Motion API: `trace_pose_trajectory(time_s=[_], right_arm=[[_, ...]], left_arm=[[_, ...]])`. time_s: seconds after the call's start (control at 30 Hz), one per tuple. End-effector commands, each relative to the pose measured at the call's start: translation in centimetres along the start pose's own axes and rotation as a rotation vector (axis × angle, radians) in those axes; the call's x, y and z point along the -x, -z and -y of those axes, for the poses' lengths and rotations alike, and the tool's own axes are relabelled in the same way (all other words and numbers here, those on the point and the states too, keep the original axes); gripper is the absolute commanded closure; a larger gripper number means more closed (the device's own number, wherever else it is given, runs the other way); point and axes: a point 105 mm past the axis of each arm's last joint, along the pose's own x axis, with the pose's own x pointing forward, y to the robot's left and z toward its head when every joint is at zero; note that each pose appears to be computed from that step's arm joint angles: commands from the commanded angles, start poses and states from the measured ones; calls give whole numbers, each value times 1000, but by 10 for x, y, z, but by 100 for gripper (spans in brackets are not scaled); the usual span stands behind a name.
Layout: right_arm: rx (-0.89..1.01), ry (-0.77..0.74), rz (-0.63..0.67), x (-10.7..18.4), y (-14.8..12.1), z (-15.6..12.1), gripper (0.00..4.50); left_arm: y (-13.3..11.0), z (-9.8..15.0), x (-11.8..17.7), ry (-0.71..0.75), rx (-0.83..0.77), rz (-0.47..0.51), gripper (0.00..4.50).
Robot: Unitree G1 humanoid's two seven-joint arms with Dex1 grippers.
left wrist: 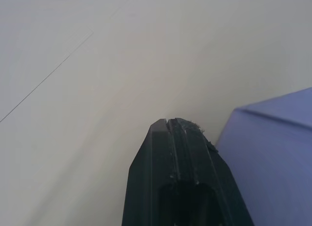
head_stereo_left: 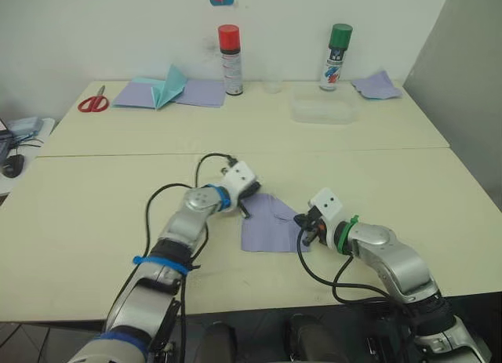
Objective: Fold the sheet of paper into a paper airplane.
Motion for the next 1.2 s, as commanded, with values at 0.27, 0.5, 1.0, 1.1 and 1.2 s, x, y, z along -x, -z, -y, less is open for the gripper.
trace_pose_trajectory(time_s=[0.27,0.5,1.0,1.1,1.2], right_arm=[[14,-32,-13,-12,0,-4,445],[20,-43,-7,-18,-2,-6,450],[20,-62,-7,-19,-2,-13,450],[22,-59,-7,-19,-2,-12,450],[17,-55,-2,-18,-2,-12,450]], left_arm=[[-24,1,30,-16,78,124,450],[-23,5,51,18,435,193,378],[-9,26,39,70,479,125,124],[-19,23,38,57,433,176,183],[-20,23,39,58,401,181,277]])
